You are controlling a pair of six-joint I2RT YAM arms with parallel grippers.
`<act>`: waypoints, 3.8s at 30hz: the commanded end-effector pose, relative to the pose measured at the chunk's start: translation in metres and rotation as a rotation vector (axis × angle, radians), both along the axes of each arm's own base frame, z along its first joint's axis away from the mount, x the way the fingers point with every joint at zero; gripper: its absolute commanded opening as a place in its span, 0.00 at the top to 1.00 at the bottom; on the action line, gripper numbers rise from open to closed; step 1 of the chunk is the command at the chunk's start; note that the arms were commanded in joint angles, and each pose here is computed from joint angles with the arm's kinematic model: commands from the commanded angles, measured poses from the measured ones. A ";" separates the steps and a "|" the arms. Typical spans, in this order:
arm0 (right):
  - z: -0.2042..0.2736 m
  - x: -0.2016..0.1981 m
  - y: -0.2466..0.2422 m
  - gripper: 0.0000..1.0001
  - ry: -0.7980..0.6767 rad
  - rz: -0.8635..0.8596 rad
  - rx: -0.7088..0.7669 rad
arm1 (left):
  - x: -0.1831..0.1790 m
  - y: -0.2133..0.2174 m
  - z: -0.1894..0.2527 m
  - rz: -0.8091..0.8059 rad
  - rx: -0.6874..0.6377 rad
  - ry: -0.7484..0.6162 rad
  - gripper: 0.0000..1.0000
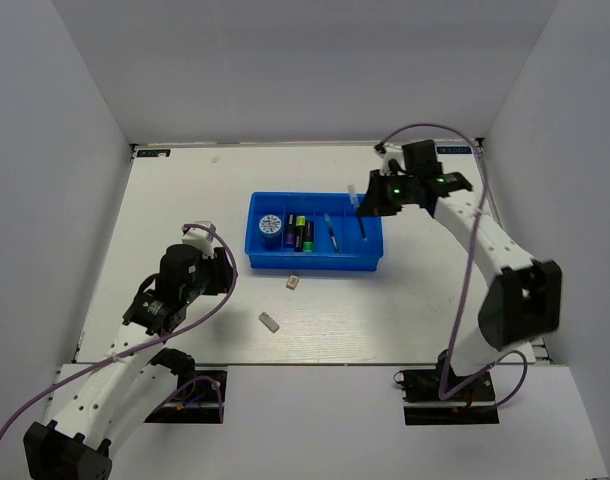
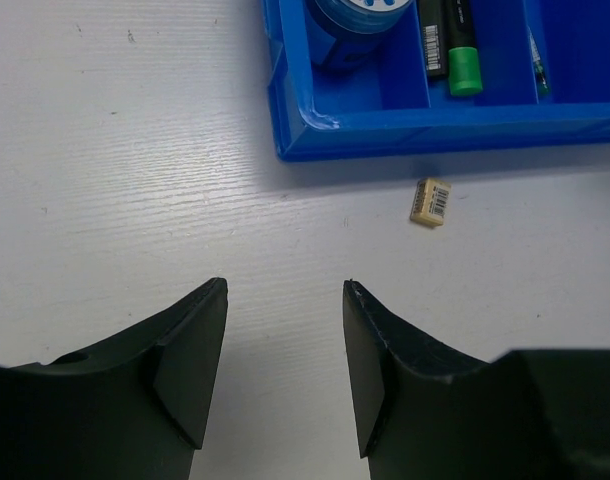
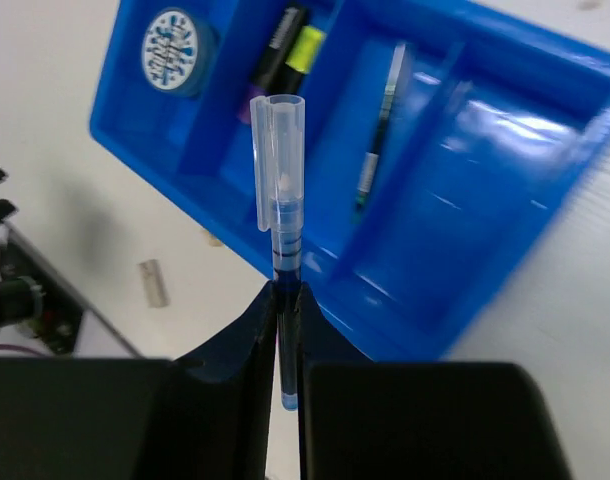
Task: Sort the stationery into containers
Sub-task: Place the pen in the storage box, then pick up the stationery from the center of the board, then place the stationery in the storage box.
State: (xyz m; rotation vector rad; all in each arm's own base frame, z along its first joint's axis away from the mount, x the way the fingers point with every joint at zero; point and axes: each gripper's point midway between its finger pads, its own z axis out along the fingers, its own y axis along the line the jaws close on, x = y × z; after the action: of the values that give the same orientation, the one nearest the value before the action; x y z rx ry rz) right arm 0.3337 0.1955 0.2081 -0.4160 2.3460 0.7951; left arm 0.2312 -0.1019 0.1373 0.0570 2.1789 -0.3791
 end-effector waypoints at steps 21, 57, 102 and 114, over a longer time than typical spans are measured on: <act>-0.087 0.056 0.088 0.96 0.226 -0.117 -0.131 | 0.000 -0.007 0.001 -0.042 -0.015 -0.004 0.40; -0.080 -0.069 -0.039 0.50 -0.138 0.002 -0.346 | -0.048 -0.068 -0.057 0.523 -0.059 0.534 0.44; -0.051 -0.052 -0.080 0.79 -0.280 -0.178 -0.365 | 0.011 -0.207 0.035 -0.008 -0.001 0.311 0.99; -0.036 -0.035 -0.113 0.91 -0.385 -0.358 -0.448 | 0.123 -0.327 0.060 -0.212 -0.168 0.148 0.96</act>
State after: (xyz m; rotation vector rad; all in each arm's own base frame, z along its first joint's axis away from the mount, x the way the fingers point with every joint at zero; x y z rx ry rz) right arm 0.2882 0.0914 0.1560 -0.3373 2.2072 0.0613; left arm 0.3285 -0.4058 0.1804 0.1365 2.3719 -0.5943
